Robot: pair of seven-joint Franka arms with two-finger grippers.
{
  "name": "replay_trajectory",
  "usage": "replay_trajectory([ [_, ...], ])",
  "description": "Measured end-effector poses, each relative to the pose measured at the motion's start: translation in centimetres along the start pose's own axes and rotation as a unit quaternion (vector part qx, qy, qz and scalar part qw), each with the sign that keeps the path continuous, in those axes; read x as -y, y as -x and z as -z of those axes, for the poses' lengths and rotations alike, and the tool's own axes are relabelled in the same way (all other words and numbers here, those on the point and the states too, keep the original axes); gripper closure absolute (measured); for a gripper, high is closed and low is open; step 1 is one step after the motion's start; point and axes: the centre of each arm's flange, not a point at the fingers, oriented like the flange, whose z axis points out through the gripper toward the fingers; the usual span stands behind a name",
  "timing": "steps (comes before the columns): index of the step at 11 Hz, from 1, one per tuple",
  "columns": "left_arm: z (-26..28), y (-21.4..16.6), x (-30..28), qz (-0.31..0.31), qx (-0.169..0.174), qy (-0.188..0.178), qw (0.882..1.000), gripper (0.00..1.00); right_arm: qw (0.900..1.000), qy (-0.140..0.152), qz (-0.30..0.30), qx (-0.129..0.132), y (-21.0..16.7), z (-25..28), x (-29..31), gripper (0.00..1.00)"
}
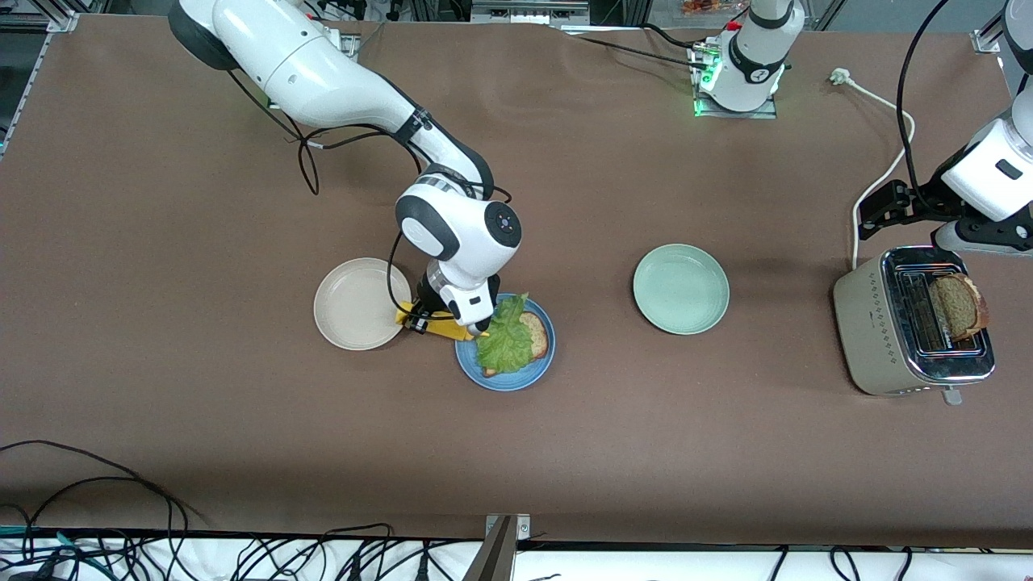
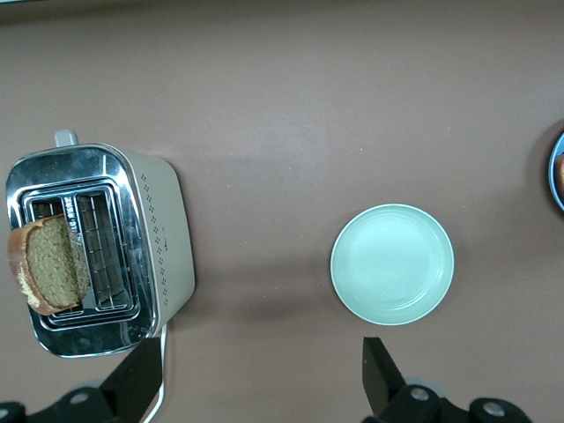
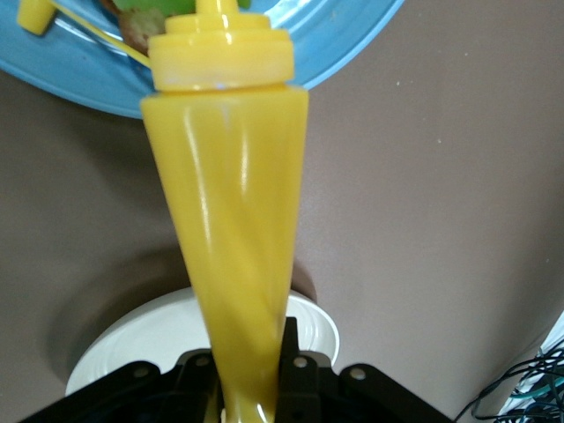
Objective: Make sandwich in blue plate with both arms
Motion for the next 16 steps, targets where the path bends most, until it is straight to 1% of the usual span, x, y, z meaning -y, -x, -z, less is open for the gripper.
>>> replay_trajectory([
  [2,0.0,0.0,0.0,0.000,0.000,0.000,1.000,0.00,1.000,-0.002,-0.004,-0.001,0.3,-0.3,-0.5,0.77],
  [3,0.0,0.0,0.0,0.000,0.000,0.000,1.000,0.00,1.000,-0.018,-0.005,-0.010,0.5,0.0,-0.7,0.77],
  [5,0.0,0.0,0.0,0.000,0.000,0.000,1.000,0.00,0.997,-0.068,-0.005,-0.041,2.0,2.0,-2.1,0.77],
  [8,0.0,0.0,0.0,0.000,0.000,0.000,1.000,0.00,0.989,-0.120,0.003,-0.090,5.3,6.2,-4.4,0.77],
  [10,0.0,0.0,0.1,0.001,0.000,0.000,1.000,0.00,0.982,-0.151,0.014,-0.114,8.0,7.5,-6.3,0.77],
  [11,0.0,0.0,0.1,0.001,0.000,0.000,1.000,0.00,0.977,-0.168,0.026,-0.130,9.6,7.3,-7.7,0.77],
  [13,0.0,0.0,0.1,0.001,0.000,0.000,1.000,0.00,0.963,-0.203,0.047,-0.172,13.8,4.9,-11.6,0.77],
  [15,0.0,0.0,0.2,0.002,0.000,0.000,1.000,0.00,0.949,-0.224,0.064,-0.213,18.7,2.1,-15.3,0.77],
  [16,0.0,0.0,0.3,0.002,0.000,0.000,1.000,0.00,0.941,-0.231,0.072,-0.236,20.5,1.3,-16.4,0.77],
])
